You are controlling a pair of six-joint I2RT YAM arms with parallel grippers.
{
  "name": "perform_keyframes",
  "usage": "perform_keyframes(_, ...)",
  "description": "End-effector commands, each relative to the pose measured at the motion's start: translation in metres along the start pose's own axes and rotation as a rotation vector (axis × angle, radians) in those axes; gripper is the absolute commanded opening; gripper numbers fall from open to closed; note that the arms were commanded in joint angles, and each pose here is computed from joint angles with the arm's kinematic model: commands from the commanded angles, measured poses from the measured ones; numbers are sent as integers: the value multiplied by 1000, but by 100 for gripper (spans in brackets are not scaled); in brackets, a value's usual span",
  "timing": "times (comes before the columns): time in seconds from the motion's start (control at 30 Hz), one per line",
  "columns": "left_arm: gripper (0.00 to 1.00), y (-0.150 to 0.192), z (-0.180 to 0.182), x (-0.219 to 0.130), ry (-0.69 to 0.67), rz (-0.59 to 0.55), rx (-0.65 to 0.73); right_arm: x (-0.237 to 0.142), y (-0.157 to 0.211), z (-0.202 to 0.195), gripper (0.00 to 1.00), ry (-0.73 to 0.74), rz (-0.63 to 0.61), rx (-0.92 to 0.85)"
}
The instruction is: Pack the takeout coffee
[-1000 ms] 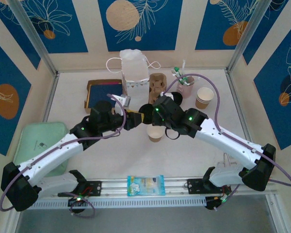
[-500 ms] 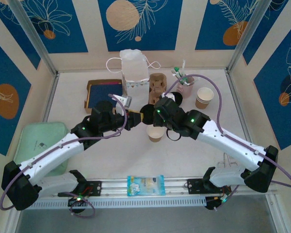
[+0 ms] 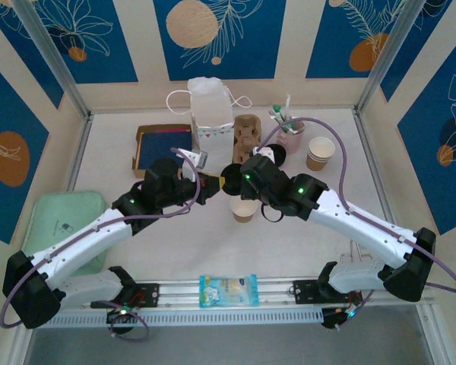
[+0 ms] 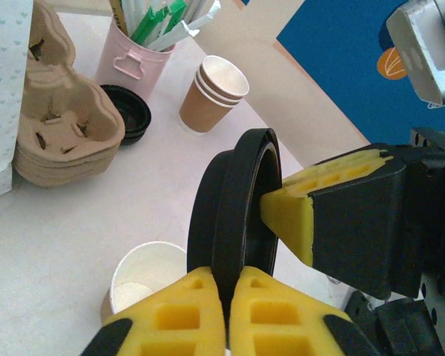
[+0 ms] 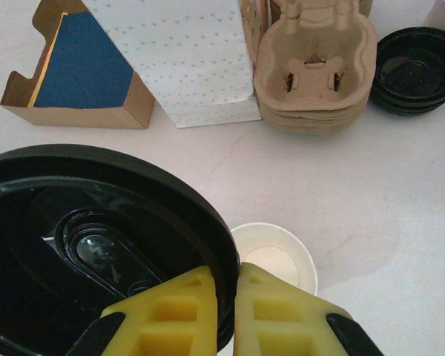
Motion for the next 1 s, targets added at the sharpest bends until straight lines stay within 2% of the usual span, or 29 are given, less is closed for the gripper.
perform_keyframes(0.0, 0, -3, -9, 3, 31, -17, 33, -10, -3, 20, 12, -113, -16, 3)
perform_keyframes(0.17, 0, -1, -7, 0, 15, -20, 41, -11, -4, 22, 16, -119, -12, -1)
perform_keyframes(0.27, 0, -1, -6, -3, 2, -26, 50, -13, -6, 23, 22, -123, -11, 3)
perform_keyframes(0.43, 0, -1, -1, -10, -51, -31, 77, -19, -9, 20, 47, -128, -2, 27)
perform_keyframes(0.53, 0, 0, 4, -13, -92, -23, 97, -25, -11, 14, 56, -131, -2, 51)
perform_keyframes(0.77, 0, -1, 16, -21, -208, -18, 161, -44, -18, -11, 60, -151, 24, 181)
perform_keyframes(0.87, 0, -4, 19, -26, -313, 5, 252, -45, -21, -30, 60, -165, 74, 296)
perform_keyframes(0.97, 0, -7, 12, -29, -420, 23, 416, -47, -24, -46, 60, -218, 113, 409)
Point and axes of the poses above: each hand's point on the last joint's axis, 136 mm out from that joint toward the fingers, its own x axis out along the fingers, its own z axis along the line the jaws close on, y = z × x, the point moved 4 cm from there along -x, back along the fingers, and after that the axes turned 11 degrees about x, right-handed, at the moved point
